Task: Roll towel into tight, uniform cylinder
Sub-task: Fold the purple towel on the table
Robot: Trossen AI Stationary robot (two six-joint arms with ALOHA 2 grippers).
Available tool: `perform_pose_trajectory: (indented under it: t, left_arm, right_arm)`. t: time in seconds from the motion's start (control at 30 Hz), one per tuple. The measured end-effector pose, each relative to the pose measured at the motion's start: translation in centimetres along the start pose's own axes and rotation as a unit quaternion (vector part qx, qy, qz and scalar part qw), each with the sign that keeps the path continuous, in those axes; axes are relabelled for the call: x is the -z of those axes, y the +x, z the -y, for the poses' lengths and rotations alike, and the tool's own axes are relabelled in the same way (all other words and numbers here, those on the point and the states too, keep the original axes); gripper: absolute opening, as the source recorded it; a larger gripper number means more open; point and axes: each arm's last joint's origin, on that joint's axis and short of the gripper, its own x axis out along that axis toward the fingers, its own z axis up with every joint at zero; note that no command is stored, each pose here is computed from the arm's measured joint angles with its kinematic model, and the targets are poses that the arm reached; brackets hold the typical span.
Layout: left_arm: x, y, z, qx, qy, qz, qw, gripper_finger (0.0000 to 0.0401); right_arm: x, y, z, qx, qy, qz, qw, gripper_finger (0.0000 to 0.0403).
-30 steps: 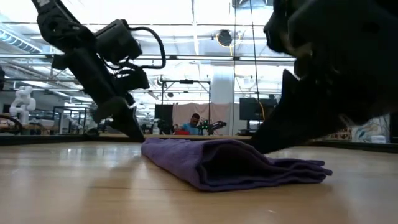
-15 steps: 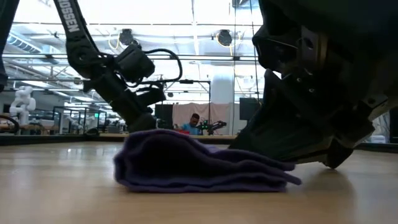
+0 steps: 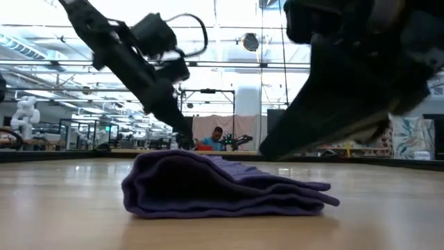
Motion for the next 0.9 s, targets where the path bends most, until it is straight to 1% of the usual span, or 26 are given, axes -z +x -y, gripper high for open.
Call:
perform_pose_trajectory:
  t: [0.07,0.13,0.2,0.23,0.3,0.37,0.4,0.47,0.6,0.7,0.8,0.9]
  left_arm:
    - [0.1,-1.0,1.5,0.024,-0.017,-0.001,1.0,0.0033]
    - [0.1,-1.6,3.5,0.053,-0.025,0.005,0.998,0.0033]
    - [0.4,-2.1,5.4,0.08,-0.013,0.003,0.997,0.0033]
    - [0.6,-2.3,6.4,0.091,-0.007,0.001,0.996,0.0033]
    - [0.7,-2.5,8.1,0.098,0.001,0.011,0.995,0.0033]
    - [1.3,-2.9,9.4,0.086,0.019,0.004,0.996,0.0033]
    - [1.5,-2.9,10.0,0.079,0.025,0.006,0.997,0.0033]
    - [2.0,-3.1,11.1,0.07,0.036,0.004,0.997,0.0033]
    - [3.6,-3.3,12.4,0.059,0.044,0.013,0.997,0.0033]
    - [5.0,-3.0,12.4,0.042,0.046,0.029,0.998,0.0033]
    - [6.2,-2.2,11.6,0.014,0.046,0.018,0.999,0.0033]
    - [6.4,-1.2,10.5,-0.007,0.043,0.011,0.999,0.0033]
  right_arm:
    - [-1.1,-0.8,0.2,0.001,-0.041,-0.009,0.999,0.0]
    - [-2.3,-1.7,0.7,0.023,-0.092,-0.004,0.996,0.0]
    - [-3.9,-2.3,1.2,0.044,-0.139,0.014,0.989,0.0]
    - [-4.6,-2.5,1.7,0.066,-0.166,0.021,0.984,0.0]
    - [-6.0,-2.2,2.7,0.094,-0.212,0.029,0.972,0.0]
    - [-7.4,-1.4,3.9,0.114,-0.24,0.03,0.964,0.0]
    - [-8.2,-0.9,4.7,0.121,-0.243,0.028,0.962,0.0]
    - [-9.4,0.5,6.4,0.113,-0.234,0.016,0.966,0.0]
    - [-10.4,3.3,9.8,0.087,-0.211,-0.022,0.973,0.0]
    - [-11.1,4.6,11.4,0.067,-0.19,-0.029,0.979,0.0]
    - [-11.1,5.5,12.6,0.072,-0.178,-0.045,0.98,0.0]
    - [-10.7,6.1,13.4,0.084,-0.147,-0.058,0.984,0.0]
